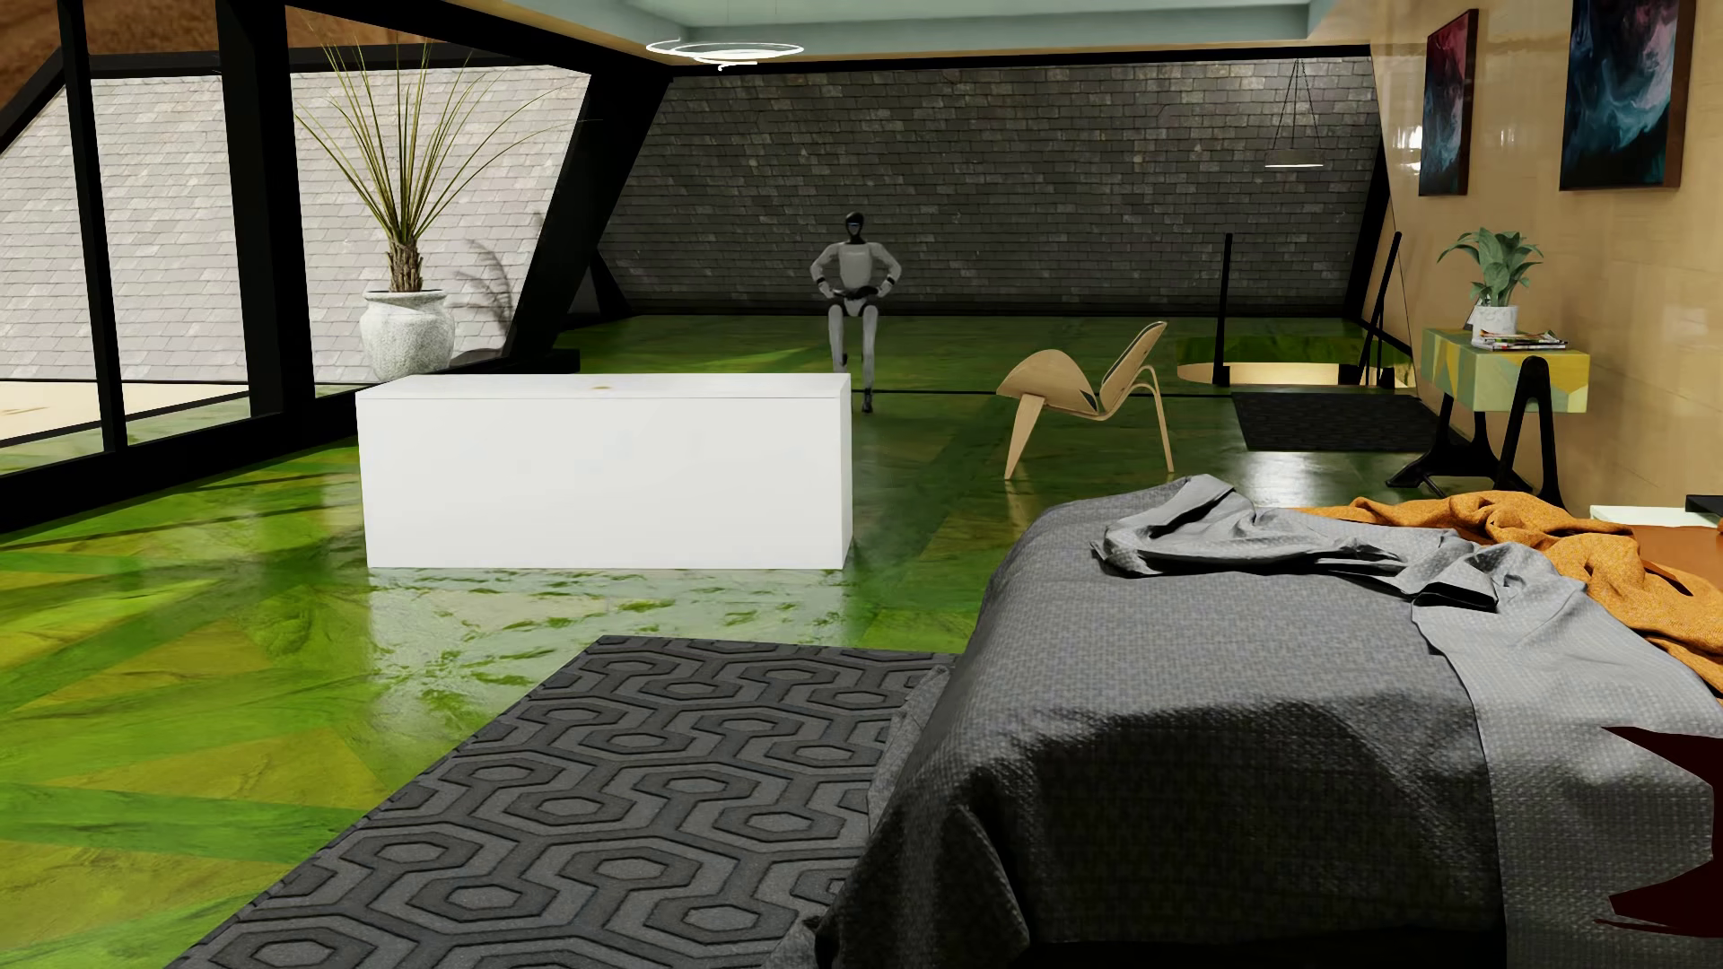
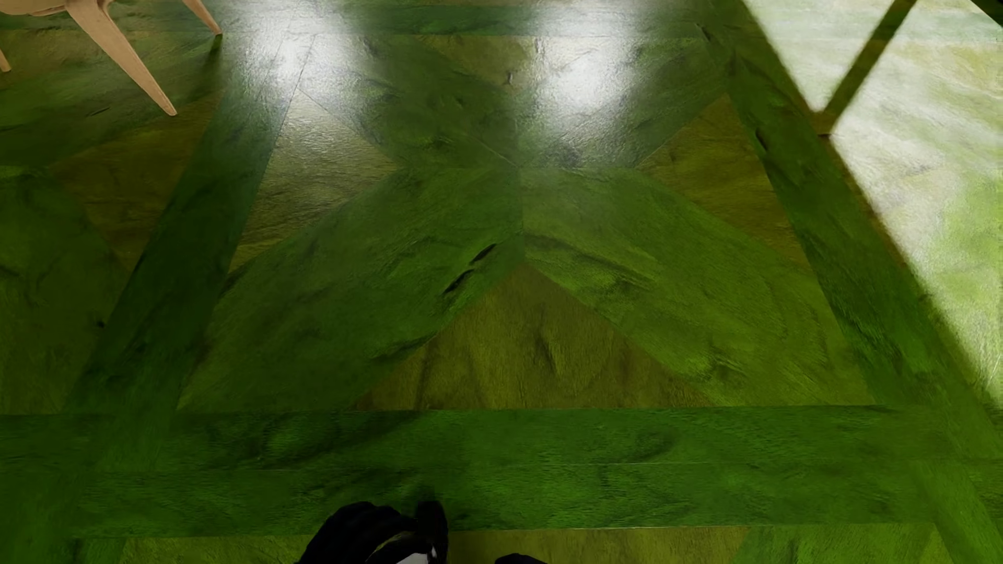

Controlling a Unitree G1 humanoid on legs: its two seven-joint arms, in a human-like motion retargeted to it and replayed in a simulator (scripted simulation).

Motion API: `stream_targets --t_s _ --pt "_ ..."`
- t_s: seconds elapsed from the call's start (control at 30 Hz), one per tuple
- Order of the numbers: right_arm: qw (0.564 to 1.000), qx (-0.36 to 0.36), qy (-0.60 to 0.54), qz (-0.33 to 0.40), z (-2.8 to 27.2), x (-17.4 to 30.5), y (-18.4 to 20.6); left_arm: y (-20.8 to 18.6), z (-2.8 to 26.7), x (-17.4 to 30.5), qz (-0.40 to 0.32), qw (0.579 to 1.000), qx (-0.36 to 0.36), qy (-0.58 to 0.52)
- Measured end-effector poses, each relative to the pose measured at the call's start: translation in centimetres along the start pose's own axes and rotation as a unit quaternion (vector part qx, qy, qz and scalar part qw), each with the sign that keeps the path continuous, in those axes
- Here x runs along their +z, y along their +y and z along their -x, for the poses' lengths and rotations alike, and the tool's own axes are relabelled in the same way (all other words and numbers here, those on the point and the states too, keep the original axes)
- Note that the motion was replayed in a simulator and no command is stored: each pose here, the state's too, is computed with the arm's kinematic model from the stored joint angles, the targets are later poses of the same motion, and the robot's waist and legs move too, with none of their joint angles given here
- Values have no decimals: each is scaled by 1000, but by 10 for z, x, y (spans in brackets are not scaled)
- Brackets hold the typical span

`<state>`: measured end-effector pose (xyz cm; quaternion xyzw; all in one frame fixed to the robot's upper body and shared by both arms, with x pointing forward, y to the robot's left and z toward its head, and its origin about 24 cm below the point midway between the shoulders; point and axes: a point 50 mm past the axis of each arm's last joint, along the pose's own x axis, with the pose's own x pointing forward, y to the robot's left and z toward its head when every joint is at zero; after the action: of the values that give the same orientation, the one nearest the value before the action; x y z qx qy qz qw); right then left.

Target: Walk to white desk

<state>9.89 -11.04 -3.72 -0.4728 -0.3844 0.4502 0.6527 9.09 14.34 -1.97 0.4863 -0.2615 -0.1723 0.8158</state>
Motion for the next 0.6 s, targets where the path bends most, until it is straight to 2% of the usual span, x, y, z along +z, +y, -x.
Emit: stream_targets --t_s 0.17,0.33,0.5,0.6 --pt "999 0 49 -2 6 0 0 3 -18 7 12 998 31 -47" --pt "997 32 69 -31 17 0 1 -3 -13 6 15 999 14 -34" --pt "998 16 57 18 21 -8 -10 -5 -20 15 46 998 38 -23" --pt "997 21 65 29 23 -9 -10 -11 -8 16 44 999 12 -14"
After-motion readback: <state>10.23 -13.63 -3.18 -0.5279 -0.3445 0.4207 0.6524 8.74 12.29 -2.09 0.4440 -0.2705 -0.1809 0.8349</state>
